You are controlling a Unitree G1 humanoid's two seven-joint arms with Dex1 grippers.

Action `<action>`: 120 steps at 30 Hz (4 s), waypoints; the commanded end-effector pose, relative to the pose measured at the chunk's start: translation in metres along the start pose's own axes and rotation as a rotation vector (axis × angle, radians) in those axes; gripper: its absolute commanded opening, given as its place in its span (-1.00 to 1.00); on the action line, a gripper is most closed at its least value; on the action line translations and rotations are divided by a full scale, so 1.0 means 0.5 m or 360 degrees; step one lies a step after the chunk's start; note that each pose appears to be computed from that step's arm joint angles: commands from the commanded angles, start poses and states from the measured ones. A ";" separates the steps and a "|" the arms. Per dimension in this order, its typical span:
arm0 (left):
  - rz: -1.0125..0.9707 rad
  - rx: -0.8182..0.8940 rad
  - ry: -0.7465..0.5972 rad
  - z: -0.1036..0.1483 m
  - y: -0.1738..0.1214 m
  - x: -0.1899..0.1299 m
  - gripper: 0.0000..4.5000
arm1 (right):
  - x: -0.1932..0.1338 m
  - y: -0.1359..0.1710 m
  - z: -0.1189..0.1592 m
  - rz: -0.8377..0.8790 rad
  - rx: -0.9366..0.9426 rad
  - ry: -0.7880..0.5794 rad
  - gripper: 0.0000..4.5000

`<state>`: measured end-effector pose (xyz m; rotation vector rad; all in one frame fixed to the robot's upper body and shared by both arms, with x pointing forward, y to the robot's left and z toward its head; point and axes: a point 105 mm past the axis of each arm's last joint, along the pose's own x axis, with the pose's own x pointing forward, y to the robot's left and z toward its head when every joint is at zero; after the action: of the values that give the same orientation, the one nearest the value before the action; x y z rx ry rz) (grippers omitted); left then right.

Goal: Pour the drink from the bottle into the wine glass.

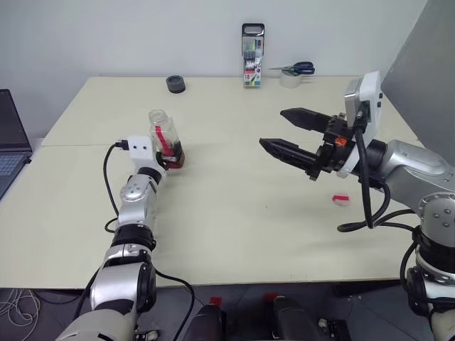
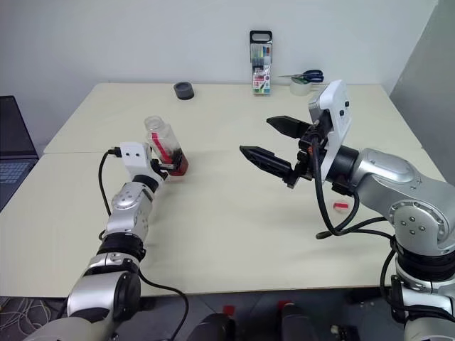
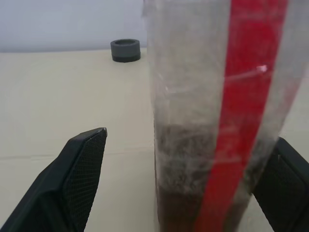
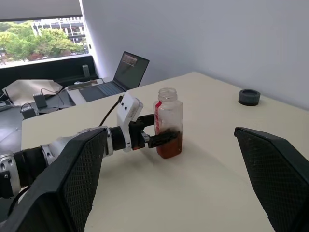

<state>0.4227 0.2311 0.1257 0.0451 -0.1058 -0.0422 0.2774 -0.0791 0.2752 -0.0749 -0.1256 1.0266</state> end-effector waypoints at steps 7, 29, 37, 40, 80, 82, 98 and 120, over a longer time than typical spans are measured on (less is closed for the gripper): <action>0.0037 0.0049 0.0126 -0.024 -0.006 -0.081 0.98 | -0.062 -0.035 -0.095 -0.0338 -0.0049 0.0228 1.00; -0.1645 0.0151 -0.0043 0.157 -0.300 -0.230 0.98 | -0.180 -0.272 -0.256 -0.1816 0.1665 -0.0528 1.00; -0.1688 0.0208 -0.0049 0.178 -0.293 -0.233 0.98 | -0.134 -0.313 -0.273 -0.1791 0.1912 -0.0647 1.00; -0.1636 0.0227 -0.0046 0.177 -0.279 -0.231 0.98 | -0.116 -0.319 -0.284 -0.1809 0.1903 -0.0627 1.00; -0.1491 0.0380 -0.0057 0.205 -0.247 -0.236 1.00 | -0.074 -0.427 -0.348 -0.2161 0.1877 -0.0563 0.10; -0.1502 0.0392 -0.0042 0.201 -0.247 -0.238 1.00 | -0.072 -0.423 -0.353 -0.2164 0.1867 -0.0544 -0.22; -0.1357 0.0363 0.0067 0.164 -0.207 -0.261 1.00 | 0.125 -0.290 -0.261 -0.1393 0.0620 -0.0171 -0.89; -0.1353 0.0241 0.0115 0.129 -0.221 -0.289 1.00 | -0.036 -0.153 -0.417 -0.1407 0.0414 0.0379 -0.89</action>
<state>0.2693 0.1280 0.1613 0.2300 0.0300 -0.8663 0.3714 -0.1279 0.1126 0.1047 0.0453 0.1682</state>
